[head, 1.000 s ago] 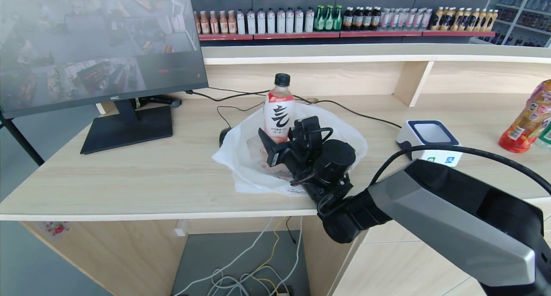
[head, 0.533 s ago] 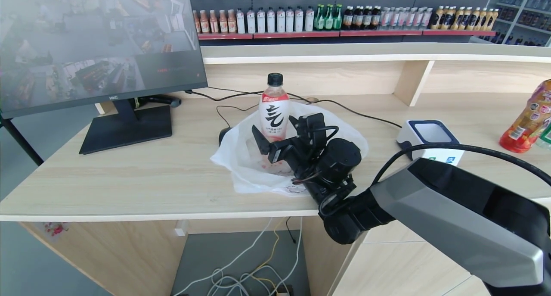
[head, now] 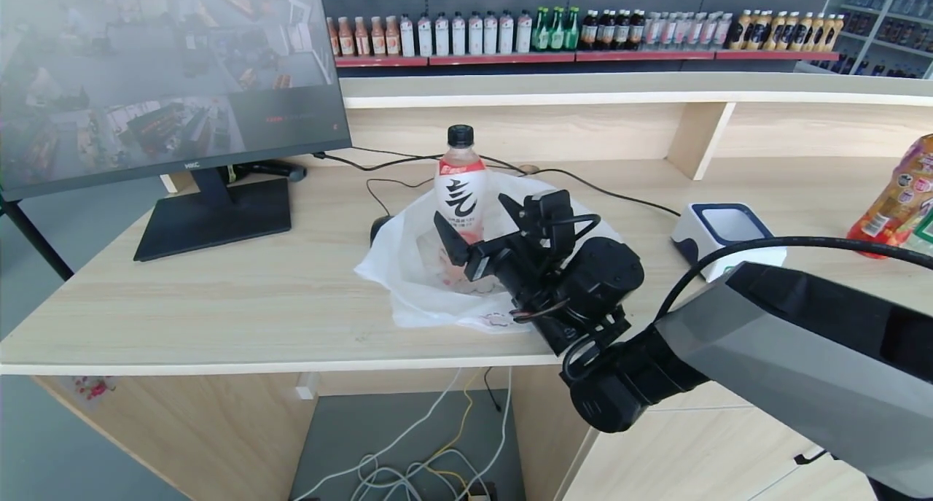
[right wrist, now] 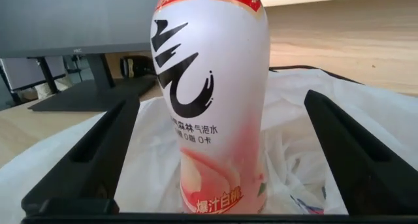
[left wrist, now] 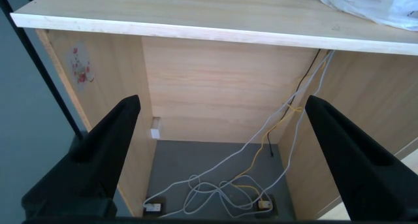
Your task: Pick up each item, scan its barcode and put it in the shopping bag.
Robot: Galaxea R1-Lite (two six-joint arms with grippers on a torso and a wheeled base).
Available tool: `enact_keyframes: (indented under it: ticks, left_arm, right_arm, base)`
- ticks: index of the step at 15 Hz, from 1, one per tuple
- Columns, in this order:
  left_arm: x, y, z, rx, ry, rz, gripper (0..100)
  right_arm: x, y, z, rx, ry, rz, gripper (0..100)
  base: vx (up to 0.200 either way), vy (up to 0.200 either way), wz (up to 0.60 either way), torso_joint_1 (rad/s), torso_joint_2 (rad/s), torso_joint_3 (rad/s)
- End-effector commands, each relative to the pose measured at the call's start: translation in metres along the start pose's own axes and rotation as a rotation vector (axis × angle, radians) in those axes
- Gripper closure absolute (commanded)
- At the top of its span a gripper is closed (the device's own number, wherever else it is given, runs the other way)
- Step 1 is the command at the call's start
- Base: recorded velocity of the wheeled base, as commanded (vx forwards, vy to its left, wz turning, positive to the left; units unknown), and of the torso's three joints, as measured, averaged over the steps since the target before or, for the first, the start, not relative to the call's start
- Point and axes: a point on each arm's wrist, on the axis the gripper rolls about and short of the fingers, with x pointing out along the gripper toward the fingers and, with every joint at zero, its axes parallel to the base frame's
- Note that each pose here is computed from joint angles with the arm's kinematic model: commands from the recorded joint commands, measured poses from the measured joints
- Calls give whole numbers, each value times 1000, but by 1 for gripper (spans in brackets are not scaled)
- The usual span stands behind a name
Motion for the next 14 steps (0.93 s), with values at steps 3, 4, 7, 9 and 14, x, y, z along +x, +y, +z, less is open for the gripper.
enact_keyframes:
  ticks: [3,4,7,9,14]
  left_arm:
    - [0,0,0,0,0,0,0]
    - [0,0,0,0,0,-2,0]
    - [0,0,0,0,0,0,0]
    - [0,0,0,0,0,0,0]
    - [0,0,0,0,0,-2,0]
  right_arm:
    - [-30,3,22,5,58,19,0]
    - [-40,8,26,7,86,30,0]
    - [-60,28,47,14,99,85,0]
    - [-79,44,68,29,99,132,0]
    - [-136,38,103,47,151,159,0]
  base:
    - [0,0,0,0,0,0]
    - [0,0,0,0,0,0]
    - [0,0,0,0,0,0]
    - [0,0,0,0,0,0]
    - [0,0,0,0,0,0]
